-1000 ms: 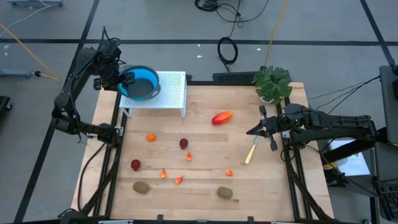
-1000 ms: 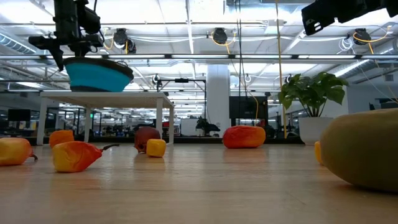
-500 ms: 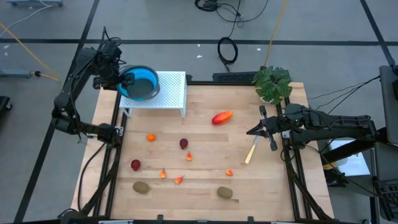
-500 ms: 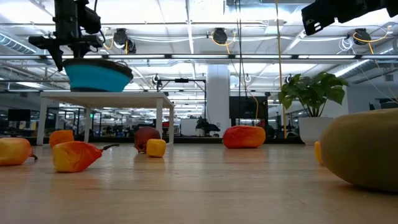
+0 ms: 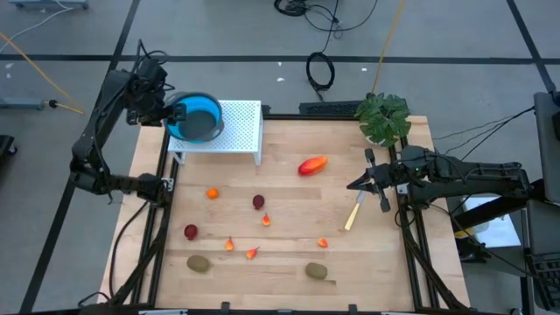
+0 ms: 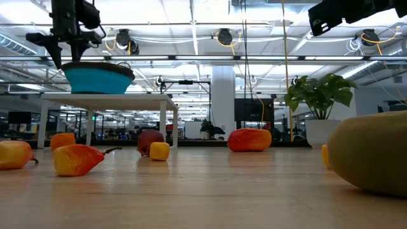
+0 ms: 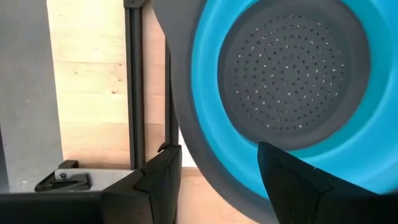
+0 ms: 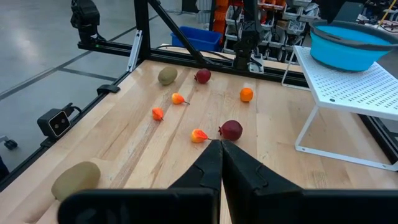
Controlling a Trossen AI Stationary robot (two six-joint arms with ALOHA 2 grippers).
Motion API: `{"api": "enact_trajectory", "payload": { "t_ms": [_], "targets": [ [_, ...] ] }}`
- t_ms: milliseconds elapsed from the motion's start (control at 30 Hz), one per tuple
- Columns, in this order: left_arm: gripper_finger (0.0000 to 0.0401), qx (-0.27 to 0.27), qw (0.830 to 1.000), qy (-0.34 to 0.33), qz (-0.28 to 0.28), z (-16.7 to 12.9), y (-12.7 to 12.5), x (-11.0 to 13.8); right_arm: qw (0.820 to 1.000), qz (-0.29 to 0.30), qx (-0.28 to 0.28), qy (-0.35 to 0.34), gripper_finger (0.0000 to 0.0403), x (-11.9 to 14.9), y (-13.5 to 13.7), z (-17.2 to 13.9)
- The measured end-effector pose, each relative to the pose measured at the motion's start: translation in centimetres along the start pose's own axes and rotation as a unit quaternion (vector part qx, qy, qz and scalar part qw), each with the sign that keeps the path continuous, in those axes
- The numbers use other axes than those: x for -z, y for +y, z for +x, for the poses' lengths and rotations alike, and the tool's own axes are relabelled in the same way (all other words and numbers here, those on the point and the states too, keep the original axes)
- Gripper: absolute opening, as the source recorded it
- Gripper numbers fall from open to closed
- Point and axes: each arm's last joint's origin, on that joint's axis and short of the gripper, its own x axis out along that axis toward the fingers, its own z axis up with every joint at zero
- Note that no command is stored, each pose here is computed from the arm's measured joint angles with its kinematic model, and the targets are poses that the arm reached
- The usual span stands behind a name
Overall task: Pick & Place Fruit
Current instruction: Put the mango into the blue strainer bowl on the shelf
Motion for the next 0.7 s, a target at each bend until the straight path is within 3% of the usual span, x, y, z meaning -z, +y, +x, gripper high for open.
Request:
{"api": "enact_trajectory", "payload": {
  "t_ms": [367, 700],
  "targets": [
    [0.0209, 0.053, 0.998, -0.009, -0.022, -1.1, 0.2, 1.3, 1.000, 0.000, 0.000, 0.000, 0.0000, 0.0, 0.0, 0.0],
    [0.0209, 0.101, 0.994, -0.027, 0.035, -2.5, -0.4, 3.7, 1.000, 0.001, -0.001, 0.008, 0.0000, 0.2, 0.1, -0.1]
  ]
}}
